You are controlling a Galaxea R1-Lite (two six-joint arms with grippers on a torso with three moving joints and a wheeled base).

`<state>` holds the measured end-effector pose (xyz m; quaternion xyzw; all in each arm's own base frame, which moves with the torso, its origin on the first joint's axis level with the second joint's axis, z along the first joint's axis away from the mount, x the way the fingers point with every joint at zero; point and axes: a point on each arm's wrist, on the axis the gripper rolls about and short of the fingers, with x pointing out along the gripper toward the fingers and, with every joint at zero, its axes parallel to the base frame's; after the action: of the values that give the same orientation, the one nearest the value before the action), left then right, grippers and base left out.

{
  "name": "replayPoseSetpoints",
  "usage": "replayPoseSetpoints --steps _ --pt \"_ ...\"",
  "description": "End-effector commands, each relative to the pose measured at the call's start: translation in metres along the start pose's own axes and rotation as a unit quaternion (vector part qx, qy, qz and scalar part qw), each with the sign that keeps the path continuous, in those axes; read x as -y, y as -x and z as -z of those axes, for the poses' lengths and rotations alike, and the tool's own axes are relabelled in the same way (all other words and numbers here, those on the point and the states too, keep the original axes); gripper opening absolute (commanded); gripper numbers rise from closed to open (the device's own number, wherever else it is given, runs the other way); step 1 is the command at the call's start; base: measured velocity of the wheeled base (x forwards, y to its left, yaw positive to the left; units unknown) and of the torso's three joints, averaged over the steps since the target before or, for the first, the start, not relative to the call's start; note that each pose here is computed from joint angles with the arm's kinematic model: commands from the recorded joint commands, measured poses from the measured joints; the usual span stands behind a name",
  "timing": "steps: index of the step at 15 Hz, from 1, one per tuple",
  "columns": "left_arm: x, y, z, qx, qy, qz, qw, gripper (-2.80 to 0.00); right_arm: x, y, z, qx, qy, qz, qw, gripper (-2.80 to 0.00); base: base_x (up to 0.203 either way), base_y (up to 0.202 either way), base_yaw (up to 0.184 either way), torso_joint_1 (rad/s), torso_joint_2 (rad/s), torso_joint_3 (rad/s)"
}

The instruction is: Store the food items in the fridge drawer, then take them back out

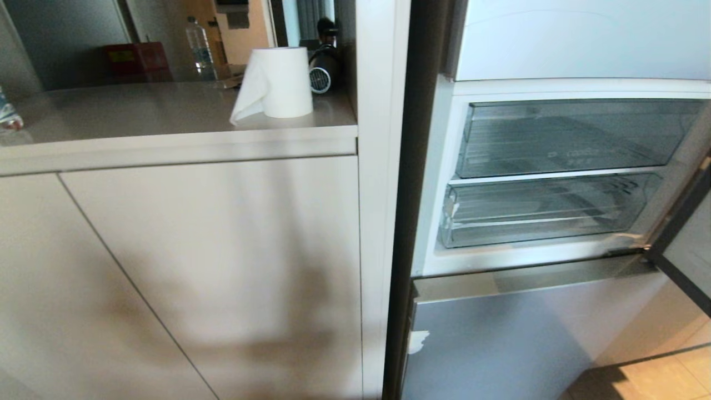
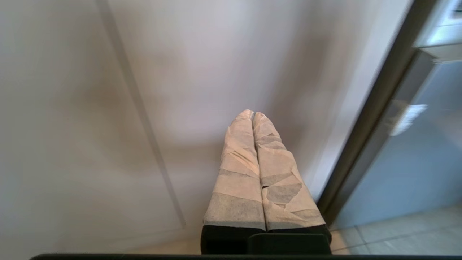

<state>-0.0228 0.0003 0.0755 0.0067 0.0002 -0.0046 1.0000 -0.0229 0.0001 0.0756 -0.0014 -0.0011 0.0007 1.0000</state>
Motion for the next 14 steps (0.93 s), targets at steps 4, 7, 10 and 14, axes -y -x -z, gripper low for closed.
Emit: replayPoseSetpoints --steps 4,7,10,14 --pt "0.0 0.0 0.0 0.0 0.0 0.0 1.0 -2.8 0.0 0.0 0.0 0.0 0.0 0.0 1.0 -2.8 0.0 -0.001 0.058 0.001 0.0 0.002" --pt "0.0 0.0 0.0 0.0 0.0 0.0 1.0 -2.8 0.0 0.0 0.0 0.0 0.013 -0.003 1.0 -2.8 0.0 0.0 0.0 0.0 0.0 0.0" --pt "0.0 0.0 0.0 0.0 0.0 0.0 1.0 -2.8 0.0 0.001 -0.007 -0.002 0.009 0.0 1.0 -2.8 0.0 0.0 0.0 0.0 0.0 0.0" --pt "0.0 0.0 0.0 0.0 0.0 0.0 1.0 -2.8 -0.001 -0.021 -0.046 -0.099 -0.01 -0.031 0.995 -2.8 0.0 0.0 0.0 0.0 0.0 0.0"
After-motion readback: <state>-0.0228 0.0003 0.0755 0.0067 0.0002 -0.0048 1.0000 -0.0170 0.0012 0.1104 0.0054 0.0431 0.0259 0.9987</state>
